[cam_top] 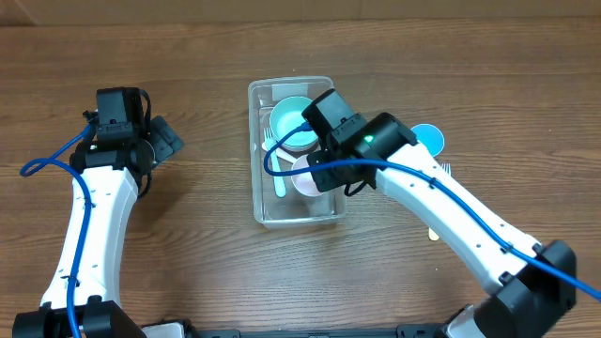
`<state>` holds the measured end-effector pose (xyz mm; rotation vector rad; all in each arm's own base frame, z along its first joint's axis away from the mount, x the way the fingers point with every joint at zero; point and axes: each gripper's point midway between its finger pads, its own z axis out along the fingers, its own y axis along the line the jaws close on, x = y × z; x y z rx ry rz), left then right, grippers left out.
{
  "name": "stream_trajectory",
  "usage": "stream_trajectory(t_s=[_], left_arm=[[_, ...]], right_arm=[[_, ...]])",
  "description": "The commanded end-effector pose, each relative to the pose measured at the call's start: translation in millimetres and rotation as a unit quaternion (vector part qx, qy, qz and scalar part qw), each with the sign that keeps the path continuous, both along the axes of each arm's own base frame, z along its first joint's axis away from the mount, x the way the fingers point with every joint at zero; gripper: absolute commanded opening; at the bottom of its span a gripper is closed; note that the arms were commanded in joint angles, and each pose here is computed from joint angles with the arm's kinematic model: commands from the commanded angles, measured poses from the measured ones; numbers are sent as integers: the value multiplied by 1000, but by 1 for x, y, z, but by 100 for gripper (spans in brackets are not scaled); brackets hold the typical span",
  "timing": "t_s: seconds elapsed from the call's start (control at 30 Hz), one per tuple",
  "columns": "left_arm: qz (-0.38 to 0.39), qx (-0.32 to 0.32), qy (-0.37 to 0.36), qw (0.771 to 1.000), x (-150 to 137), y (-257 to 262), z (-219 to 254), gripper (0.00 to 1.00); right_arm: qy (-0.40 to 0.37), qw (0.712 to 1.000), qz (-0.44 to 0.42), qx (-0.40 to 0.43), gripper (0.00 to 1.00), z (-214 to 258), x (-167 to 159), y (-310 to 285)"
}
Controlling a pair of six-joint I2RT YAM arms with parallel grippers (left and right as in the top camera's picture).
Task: Pack container
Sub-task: 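Carry the pink cup with the right gripper into the container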
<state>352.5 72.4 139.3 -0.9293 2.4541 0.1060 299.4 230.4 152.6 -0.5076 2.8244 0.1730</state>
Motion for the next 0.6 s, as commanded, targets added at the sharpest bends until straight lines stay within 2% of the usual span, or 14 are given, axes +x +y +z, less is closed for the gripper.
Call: stream_trajectory(t_s=[0.0, 0.57], left_arm=[[-7, 7, -19, 1000, 4, 2, 15, 100], [-7, 7, -19, 1000, 4, 2, 15, 100]], right_arm=[[-7, 1000, -6, -5, 4, -6, 11, 5], [-11, 1000, -6, -2, 4, -22, 24, 15]])
